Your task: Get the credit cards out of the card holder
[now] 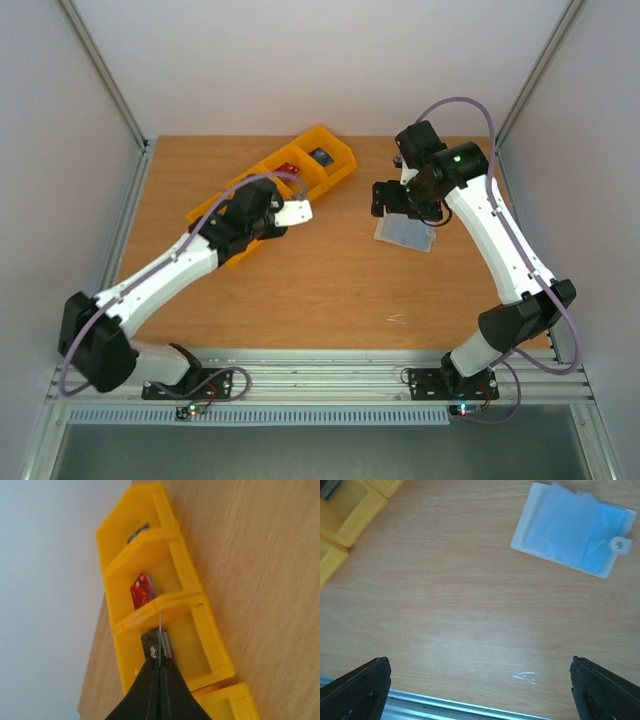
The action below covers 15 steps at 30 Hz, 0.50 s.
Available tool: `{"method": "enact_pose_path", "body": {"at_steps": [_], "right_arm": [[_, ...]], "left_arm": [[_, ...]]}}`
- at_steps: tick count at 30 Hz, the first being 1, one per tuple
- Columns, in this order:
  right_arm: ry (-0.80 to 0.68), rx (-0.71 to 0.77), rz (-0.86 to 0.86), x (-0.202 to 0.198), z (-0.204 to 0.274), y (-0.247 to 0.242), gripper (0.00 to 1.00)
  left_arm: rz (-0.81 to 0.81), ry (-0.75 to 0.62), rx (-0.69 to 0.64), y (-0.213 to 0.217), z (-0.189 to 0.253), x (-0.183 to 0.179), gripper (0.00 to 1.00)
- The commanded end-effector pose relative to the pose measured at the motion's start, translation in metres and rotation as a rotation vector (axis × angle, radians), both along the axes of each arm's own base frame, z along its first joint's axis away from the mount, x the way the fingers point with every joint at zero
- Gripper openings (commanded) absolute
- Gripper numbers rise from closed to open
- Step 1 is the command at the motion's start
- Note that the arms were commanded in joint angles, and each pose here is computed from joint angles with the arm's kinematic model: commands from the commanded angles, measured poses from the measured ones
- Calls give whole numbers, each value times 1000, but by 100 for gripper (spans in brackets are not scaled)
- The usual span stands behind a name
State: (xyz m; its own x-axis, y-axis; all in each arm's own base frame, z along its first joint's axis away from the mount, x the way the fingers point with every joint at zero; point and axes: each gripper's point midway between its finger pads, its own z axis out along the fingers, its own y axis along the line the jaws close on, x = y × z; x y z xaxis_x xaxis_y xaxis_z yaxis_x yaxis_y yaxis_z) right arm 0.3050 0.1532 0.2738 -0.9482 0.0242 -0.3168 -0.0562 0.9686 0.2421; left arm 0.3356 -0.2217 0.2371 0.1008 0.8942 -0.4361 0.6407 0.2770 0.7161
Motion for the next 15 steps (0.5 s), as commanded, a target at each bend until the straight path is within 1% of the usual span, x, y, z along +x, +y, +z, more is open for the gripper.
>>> {"method": "enact_pose_path", "body": {"at_steps": [1, 4, 6, 8, 9, 10, 13, 15], "right_arm": [[-107, -111, -16, 5, 12, -26, 99], [-131, -136, 3, 15, 13, -28, 99], [-135, -170, 10, 24, 11, -33, 99], [-123, -190, 6, 34, 7, -37, 99], [-111, -189, 1, 38, 6, -39, 99], [-107, -183, -6, 42, 6, -41, 99], [-108, -172, -15, 54, 4, -44, 98], [-99, -170, -20, 60, 0, -46, 99]], "left_arm": [[171, 111, 49, 32, -16, 45, 0], [233, 86, 29, 32, -13, 88, 0], [280, 102, 13, 32, -11, 113, 0], [349, 151, 7, 39, -20, 137, 0], [405, 197, 18, 46, -36, 151, 0], [447, 207, 10, 53, -29, 161, 0], [562, 288, 5, 70, -47, 181, 0], [591, 290, 15, 75, -55, 186, 0]]}}
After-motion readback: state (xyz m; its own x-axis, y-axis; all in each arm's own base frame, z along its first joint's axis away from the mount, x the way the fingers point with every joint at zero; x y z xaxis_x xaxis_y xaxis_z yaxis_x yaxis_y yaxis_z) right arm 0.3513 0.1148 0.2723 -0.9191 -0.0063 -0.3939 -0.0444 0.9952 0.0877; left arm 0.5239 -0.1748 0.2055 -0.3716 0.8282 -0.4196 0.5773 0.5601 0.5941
